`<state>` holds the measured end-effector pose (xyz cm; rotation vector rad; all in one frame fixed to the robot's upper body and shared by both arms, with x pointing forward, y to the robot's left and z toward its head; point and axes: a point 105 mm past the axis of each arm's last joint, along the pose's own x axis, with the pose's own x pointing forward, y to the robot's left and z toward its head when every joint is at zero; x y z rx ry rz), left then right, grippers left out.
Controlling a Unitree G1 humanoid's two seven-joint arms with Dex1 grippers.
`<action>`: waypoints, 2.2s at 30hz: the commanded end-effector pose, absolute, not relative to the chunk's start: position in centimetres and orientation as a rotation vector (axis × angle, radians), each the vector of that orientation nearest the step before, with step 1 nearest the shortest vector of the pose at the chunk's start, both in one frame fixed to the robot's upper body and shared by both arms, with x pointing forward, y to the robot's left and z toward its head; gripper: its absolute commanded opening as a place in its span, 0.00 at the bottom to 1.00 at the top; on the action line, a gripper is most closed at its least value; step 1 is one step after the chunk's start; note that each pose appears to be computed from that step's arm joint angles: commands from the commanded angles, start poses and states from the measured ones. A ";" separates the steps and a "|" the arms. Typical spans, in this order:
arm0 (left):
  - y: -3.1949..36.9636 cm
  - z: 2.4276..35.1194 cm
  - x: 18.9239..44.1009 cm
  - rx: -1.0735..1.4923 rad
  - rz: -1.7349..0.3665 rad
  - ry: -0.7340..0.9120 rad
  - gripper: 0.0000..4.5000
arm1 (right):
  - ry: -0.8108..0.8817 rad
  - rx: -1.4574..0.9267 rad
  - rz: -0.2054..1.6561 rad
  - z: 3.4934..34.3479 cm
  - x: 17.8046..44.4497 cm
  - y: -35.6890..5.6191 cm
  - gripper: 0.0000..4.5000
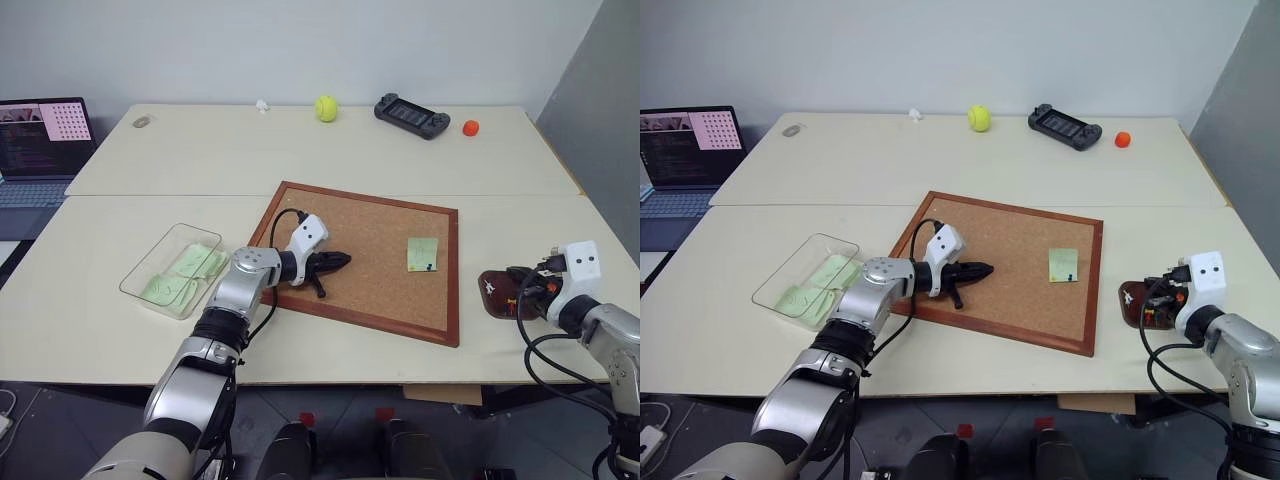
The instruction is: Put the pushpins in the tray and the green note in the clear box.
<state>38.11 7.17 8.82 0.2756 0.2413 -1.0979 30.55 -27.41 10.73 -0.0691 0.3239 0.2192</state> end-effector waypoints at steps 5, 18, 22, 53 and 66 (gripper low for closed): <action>6.7 7.6 37.6 0.305 -1.129 0.289 0.00 | 0.288 -0.126 0.201 12.0 30.9 -28.1 0.50; 6.3 7.6 37.6 0.309 -1.137 0.276 0.00 | 0.241 -0.219 0.735 14.4 28.2 -22.0 0.62; 6.4 7.9 37.6 0.315 -1.138 0.270 0.00 | 0.216 -0.239 0.818 13.6 29.6 -19.5 0.62; 7.4 7.6 37.5 0.335 -1.119 0.288 0.00 | 0.173 -0.205 0.787 11.1 35.9 -17.6 0.06; 7.2 7.2 37.1 0.332 -1.131 0.303 0.00 | 0.057 -0.137 0.784 15.0 34.7 -17.7 0.01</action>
